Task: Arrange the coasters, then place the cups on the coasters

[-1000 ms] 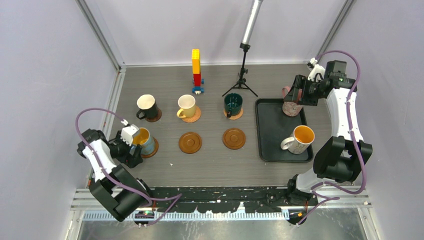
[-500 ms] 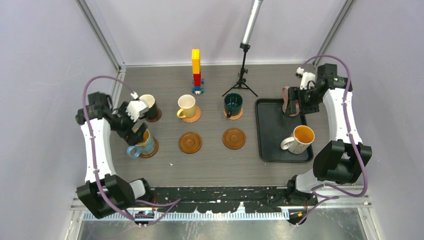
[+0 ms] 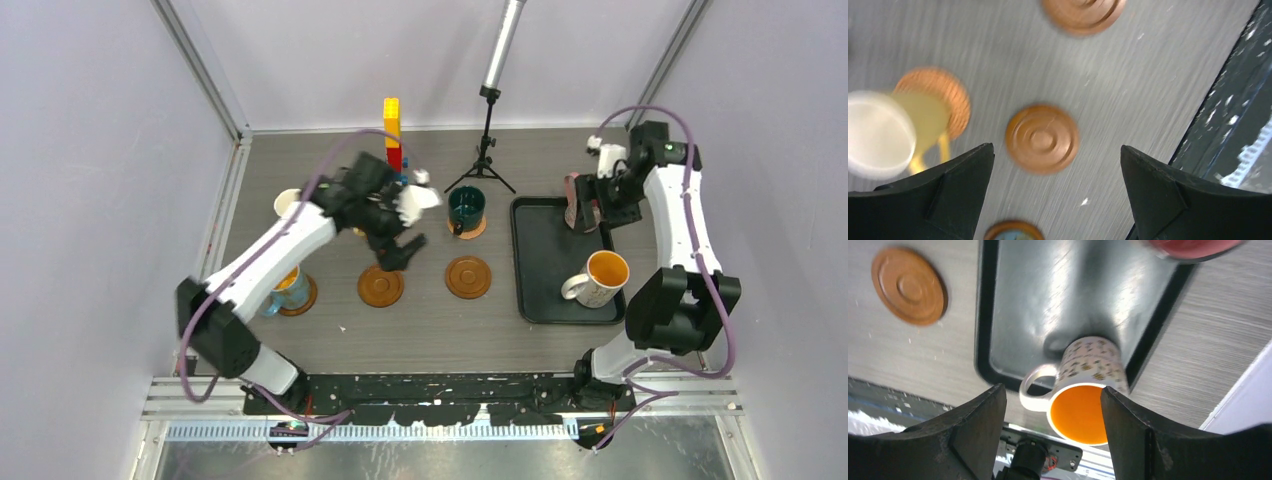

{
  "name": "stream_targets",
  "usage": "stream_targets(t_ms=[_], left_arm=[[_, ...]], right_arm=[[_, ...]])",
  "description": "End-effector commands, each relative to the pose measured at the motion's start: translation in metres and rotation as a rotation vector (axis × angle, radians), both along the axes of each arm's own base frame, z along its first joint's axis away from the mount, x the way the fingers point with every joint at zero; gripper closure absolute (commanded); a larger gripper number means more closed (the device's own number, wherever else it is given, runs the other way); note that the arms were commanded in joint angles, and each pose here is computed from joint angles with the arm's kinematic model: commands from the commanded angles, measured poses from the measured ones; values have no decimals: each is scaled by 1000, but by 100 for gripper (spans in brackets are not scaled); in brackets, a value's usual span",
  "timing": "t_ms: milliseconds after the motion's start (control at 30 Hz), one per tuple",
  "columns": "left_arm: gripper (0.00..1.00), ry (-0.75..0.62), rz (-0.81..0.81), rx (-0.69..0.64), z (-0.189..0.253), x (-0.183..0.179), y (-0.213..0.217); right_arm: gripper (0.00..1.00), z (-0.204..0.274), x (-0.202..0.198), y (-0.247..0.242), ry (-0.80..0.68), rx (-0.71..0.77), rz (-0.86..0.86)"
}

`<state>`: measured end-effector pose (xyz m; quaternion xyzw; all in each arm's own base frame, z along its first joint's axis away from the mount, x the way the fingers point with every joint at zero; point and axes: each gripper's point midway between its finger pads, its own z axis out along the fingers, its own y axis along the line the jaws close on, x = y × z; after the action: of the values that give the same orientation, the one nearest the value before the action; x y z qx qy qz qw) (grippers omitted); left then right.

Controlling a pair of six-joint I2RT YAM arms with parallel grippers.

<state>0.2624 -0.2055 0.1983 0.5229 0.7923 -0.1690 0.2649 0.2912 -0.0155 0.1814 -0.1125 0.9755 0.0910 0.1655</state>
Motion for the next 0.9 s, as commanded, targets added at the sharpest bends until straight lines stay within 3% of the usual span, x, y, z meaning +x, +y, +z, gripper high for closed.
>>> stream_targets(t_ms=[0, 200, 367, 633, 867], left_arm=[[0, 4, -45, -70, 2, 4, -109], [0, -3, -177, -63, -21, -8, -250], [0, 4, -169, -126, -30, -23, -330], [6, -31, -242, -168, -58, -55, -376], [20, -84, -242, -153, -98, -39, -399]], right_arm=[[27, 24, 28, -32, -65, 54, -190], [27, 25, 18, -85, -66, 42, -339], [27, 13, -8, -112, -14, -16, -383], [27, -18, -44, -148, 121, -63, -425], [27, -20, -54, -146, 146, -58, -372]])
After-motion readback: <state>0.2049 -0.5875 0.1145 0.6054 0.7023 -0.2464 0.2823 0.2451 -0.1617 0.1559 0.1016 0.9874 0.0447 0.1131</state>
